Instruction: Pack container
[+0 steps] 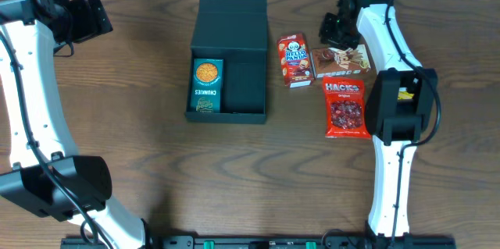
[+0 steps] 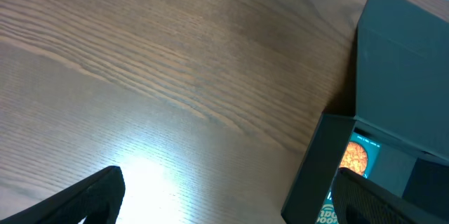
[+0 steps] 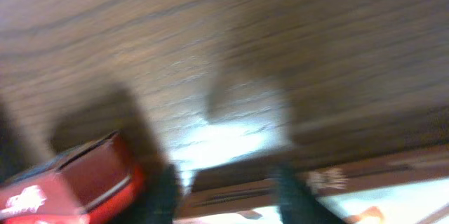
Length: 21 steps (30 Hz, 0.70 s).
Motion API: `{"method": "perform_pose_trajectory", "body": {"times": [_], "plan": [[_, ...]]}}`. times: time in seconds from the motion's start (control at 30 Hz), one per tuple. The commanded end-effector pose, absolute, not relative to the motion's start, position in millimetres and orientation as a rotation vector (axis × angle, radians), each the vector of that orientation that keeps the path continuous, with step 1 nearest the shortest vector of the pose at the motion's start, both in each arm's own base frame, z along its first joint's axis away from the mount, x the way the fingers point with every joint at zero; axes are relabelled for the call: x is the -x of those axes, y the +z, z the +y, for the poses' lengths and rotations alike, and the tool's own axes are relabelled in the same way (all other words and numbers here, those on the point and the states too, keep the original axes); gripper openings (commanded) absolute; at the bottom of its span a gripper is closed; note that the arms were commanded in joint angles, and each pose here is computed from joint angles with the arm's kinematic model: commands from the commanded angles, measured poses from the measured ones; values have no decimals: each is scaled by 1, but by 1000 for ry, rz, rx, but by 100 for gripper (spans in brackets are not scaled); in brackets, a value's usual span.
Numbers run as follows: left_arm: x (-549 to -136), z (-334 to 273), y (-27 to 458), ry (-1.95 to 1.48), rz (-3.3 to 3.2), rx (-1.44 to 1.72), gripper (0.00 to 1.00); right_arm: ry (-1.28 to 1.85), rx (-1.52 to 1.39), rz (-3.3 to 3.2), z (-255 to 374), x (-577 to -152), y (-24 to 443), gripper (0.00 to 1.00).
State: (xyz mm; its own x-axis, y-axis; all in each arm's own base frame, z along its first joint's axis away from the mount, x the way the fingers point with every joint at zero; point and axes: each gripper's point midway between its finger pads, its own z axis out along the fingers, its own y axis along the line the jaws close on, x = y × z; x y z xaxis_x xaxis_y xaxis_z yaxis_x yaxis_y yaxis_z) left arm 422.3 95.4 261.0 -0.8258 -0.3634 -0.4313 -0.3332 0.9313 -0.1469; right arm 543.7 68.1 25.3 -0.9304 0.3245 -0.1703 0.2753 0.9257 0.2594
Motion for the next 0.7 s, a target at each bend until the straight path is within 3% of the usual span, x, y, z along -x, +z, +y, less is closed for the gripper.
{"method": "perform_pose_trajectory", "body": {"times": [0.0,0.03,0.1,0.43,0.67], "plan": [[-421,97,255,-80,2647,486,95,449,-265,2816,92,-545,69,76],[-421,96,255,-80,2648,486,95,448,-230,2809,95,-545,73,88],[-421,96,255,-81,2649,486,95,444,-180,2802,100,-545,78,98],[-421,96,255,-81,2649,486,95,461,151,2836,145,-521,83,99],[-421,96,255,-81,2649,486,95,113,358,2875,155,-503,72,99]]}}
